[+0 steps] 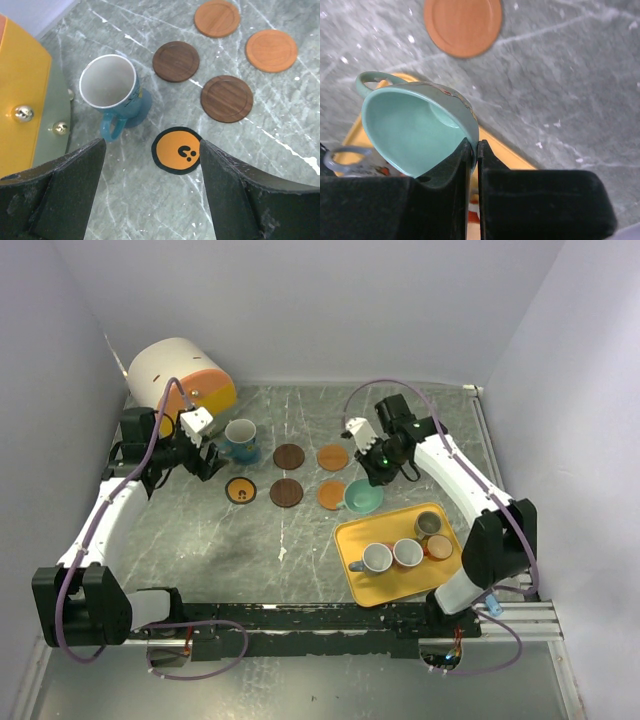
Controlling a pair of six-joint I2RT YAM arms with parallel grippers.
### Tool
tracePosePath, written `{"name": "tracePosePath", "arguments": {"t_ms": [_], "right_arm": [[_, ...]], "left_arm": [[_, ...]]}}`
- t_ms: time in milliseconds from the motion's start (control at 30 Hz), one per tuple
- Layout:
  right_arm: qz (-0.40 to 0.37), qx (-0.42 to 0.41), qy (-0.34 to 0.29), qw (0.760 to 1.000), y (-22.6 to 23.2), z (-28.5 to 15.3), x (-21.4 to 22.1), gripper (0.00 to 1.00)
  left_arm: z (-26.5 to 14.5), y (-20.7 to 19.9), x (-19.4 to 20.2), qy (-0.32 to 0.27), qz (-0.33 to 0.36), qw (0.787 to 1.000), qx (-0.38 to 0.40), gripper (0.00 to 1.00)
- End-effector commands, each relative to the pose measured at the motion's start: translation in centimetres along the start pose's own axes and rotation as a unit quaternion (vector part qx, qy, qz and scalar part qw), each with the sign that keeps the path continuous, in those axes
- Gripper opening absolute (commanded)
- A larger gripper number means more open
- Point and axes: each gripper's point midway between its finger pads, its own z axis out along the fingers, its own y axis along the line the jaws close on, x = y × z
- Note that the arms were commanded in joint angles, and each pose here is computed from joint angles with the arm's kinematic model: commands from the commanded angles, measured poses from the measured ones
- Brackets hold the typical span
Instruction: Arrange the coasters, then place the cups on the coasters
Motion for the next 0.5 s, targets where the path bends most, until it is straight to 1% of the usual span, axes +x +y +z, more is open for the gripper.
{"name": "tracePosePath", "arguments": {"t_ms": [0, 100, 233, 467], "right_arm": [[0.04, -0.022, -0.037, 0.998, 1.7, 0.6, -4.2, 0.0], [0.047, -0.019, -0.057, 0.997, 1.9, 1.1, -7.1, 0.0], [0.052, -0.039, -0.071, 0.995, 3.1, 2.1, -10.3, 0.0], [0.073, -0.077, -0.09, 0.99, 4.3, 2.7, -13.5, 0.0]], "left_arm": [[-0.2, -2.4, -2.4, -0.04, 0.022, 0.997, 0.057, 0.86], [0.5, -5.4, -2.7, -0.043, 0.05, 0.992, 0.107, 0.85], [2.1, -8.7, -2.8, -0.022, 0.099, 0.984, 0.146, 0.85], [4.5, -12.4, -3.6, -0.046, 0.128, 0.971, 0.198, 0.85]]}}
